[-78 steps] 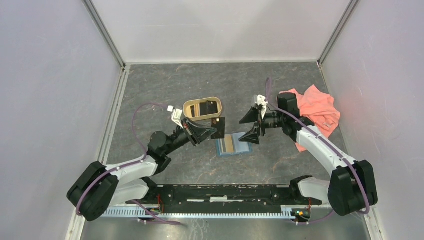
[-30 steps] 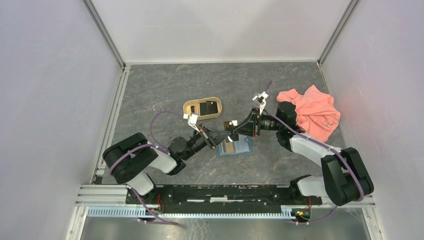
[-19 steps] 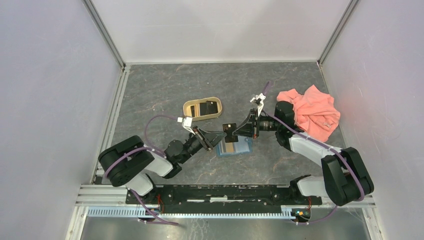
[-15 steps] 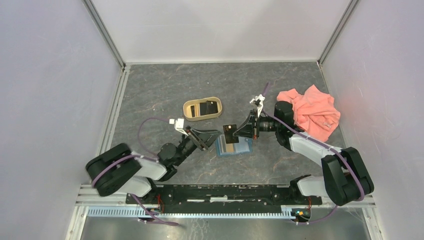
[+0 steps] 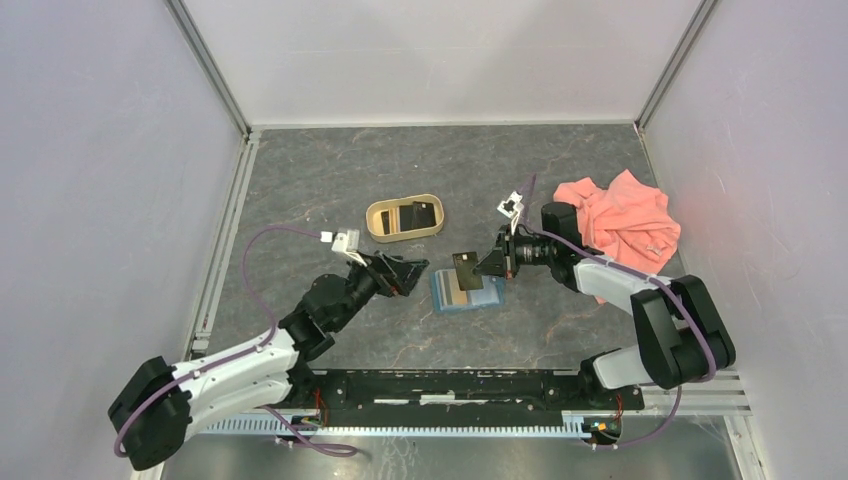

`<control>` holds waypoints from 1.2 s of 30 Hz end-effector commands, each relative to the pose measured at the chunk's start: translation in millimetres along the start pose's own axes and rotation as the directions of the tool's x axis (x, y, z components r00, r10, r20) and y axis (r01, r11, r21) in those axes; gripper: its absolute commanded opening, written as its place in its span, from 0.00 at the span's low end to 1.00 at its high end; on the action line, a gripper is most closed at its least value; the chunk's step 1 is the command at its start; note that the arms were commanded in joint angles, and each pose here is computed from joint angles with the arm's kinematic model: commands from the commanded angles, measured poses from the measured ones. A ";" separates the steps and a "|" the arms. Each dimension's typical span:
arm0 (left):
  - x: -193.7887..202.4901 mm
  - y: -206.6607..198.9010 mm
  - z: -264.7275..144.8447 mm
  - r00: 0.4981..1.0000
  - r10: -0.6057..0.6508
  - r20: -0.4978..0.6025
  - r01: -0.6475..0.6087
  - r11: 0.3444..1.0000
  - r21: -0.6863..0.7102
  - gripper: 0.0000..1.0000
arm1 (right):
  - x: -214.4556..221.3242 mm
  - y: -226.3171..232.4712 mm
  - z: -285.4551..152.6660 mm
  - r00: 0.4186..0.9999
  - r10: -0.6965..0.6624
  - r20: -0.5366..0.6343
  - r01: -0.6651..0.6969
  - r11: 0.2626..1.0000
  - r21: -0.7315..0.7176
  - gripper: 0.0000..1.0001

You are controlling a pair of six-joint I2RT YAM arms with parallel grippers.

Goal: Put the credit cards into the card holder
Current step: Pick up the credit card from the storage box, then insert the credit card into the card holder.

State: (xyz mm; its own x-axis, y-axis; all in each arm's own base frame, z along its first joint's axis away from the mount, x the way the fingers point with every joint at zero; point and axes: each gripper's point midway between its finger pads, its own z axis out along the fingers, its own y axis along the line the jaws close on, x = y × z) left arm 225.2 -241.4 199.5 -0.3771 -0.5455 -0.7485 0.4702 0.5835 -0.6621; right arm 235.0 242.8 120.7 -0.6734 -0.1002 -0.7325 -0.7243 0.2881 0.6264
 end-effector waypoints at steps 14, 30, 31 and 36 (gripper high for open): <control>87.9 56.0 34.0 0.931 -0.100 -0.350 -0.008 0.956 -0.294 0.76 | 24.7 -52.5 -5.4 0.944 0.323 0.065 -0.330 0.923 0.199 0.00; 132.0 76.9 35.5 0.856 -0.169 -0.489 -0.039 0.921 -0.387 0.71 | 38.0 -57.2 -5.0 0.915 0.402 0.042 -0.402 0.893 0.205 0.00; 133.4 77.9 35.3 0.853 -0.172 -0.492 -0.041 0.919 -0.392 0.71 | 38.0 -57.1 -4.7 0.913 0.405 0.042 -0.404 0.892 0.202 0.00; 138.7 81.8 33.5 0.840 -0.185 -0.510 -0.052 0.908 -0.415 0.71 | 38.4 -56.5 -4.3 0.907 0.419 0.045 -0.419 0.887 0.194 0.00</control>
State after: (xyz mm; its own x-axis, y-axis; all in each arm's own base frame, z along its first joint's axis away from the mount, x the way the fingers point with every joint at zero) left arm 234.1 -281.3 36.1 -0.8018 -0.2340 -0.5498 0.1420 0.8192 -0.5557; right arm 247.3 217.8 55.7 -0.9042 0.0521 -0.4240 -0.3446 0.4976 0.7960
